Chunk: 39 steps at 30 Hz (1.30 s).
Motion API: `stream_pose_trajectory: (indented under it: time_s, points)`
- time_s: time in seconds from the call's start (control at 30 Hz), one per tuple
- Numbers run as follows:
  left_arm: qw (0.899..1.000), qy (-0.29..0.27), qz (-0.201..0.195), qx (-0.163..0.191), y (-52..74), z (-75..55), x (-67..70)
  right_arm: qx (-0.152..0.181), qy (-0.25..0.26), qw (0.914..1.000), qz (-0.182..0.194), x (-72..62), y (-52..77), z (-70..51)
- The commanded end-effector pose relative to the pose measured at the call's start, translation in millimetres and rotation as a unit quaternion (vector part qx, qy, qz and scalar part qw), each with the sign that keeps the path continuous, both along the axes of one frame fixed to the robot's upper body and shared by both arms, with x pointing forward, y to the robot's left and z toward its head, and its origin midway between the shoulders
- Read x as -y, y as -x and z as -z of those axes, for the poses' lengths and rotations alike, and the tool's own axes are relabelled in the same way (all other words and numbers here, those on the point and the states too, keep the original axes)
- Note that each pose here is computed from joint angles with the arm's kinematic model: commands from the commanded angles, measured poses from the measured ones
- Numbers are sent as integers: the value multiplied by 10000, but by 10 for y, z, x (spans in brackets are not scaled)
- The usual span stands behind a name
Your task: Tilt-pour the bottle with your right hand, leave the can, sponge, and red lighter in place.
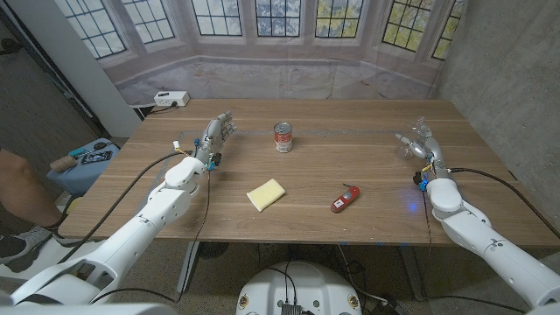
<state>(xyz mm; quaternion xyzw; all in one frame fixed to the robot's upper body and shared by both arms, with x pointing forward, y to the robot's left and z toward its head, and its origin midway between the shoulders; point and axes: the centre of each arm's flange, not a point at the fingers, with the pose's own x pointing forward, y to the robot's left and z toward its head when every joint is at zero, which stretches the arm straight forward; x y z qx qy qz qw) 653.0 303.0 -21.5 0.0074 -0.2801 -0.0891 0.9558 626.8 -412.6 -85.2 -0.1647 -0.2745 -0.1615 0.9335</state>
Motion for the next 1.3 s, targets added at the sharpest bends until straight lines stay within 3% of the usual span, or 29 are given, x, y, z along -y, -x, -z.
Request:
stream_pose_trajectory:
  time_s: [0.03, 1.3]
  points:
    - [10000, -8, 12, -18, -21, -9, 13, 65, -112, 9999, 68, -8, -65, 17]
    - [10000, 57, -21, 73, 64, 28, 62, 204, -137, 9993, 293, -43, -80, 23]
